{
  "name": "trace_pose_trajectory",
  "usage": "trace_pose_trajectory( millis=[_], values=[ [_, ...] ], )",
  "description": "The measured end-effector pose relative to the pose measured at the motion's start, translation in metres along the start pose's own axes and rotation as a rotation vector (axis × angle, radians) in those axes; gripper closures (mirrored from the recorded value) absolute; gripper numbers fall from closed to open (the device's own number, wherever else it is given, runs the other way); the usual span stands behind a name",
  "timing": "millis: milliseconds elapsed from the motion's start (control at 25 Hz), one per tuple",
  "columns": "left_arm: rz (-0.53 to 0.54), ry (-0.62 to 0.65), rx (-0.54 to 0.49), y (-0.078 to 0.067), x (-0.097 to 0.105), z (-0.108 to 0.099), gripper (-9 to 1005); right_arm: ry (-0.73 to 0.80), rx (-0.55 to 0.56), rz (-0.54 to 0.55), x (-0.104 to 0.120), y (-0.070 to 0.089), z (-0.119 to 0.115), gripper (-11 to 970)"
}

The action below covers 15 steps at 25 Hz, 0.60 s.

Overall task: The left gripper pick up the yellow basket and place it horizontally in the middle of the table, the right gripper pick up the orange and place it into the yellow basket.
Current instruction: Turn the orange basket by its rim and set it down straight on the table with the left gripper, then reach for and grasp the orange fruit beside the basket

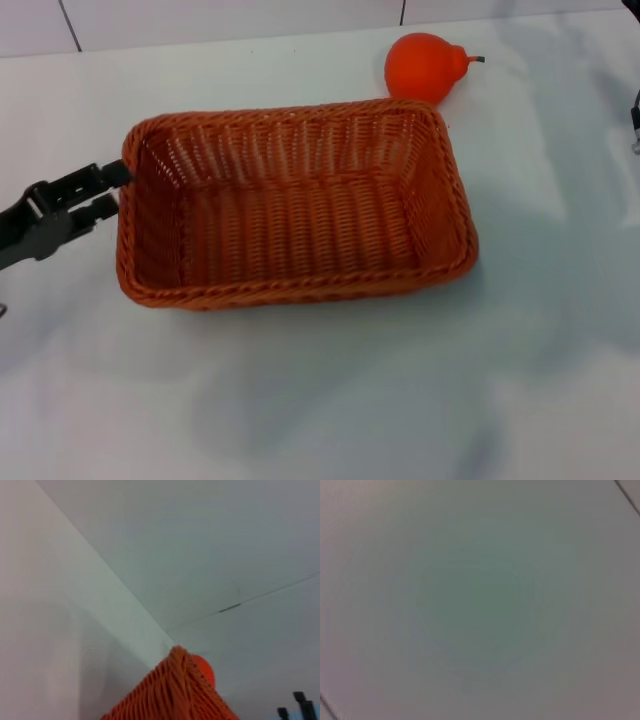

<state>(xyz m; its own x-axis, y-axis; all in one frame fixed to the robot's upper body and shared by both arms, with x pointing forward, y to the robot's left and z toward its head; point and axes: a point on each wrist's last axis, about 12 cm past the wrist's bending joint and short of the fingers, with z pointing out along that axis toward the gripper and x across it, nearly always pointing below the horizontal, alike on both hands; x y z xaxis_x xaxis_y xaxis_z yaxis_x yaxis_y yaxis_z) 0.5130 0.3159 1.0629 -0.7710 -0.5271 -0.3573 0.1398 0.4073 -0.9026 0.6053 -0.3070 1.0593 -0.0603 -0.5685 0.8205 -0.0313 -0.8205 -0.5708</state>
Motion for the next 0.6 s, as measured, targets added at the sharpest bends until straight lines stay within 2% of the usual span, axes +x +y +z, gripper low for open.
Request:
trace_pose_trajectory(
  millis=[200,400,560,600],
  values=[
    [0.055,-0.076,-0.087,0.015,-0.007,-0.020,324,-0.067,0.099,-0.074,0.005,-0.006,0.007,98],
    [0.145,-0.235,-0.108,0.024,-0.013,-0.036,300,-0.261,0.206,-0.195,0.022,-0.017,0.032,101],
    [0.181,-0.321,-0.080,0.023,-0.015,-0.039,304,-0.465,0.319,-0.353,0.036,-0.030,0.050,103],
    [0.218,-0.352,-0.063,0.021,-0.016,-0.038,305,-0.515,0.339,-0.375,0.041,-0.034,0.054,104]
  ],
)
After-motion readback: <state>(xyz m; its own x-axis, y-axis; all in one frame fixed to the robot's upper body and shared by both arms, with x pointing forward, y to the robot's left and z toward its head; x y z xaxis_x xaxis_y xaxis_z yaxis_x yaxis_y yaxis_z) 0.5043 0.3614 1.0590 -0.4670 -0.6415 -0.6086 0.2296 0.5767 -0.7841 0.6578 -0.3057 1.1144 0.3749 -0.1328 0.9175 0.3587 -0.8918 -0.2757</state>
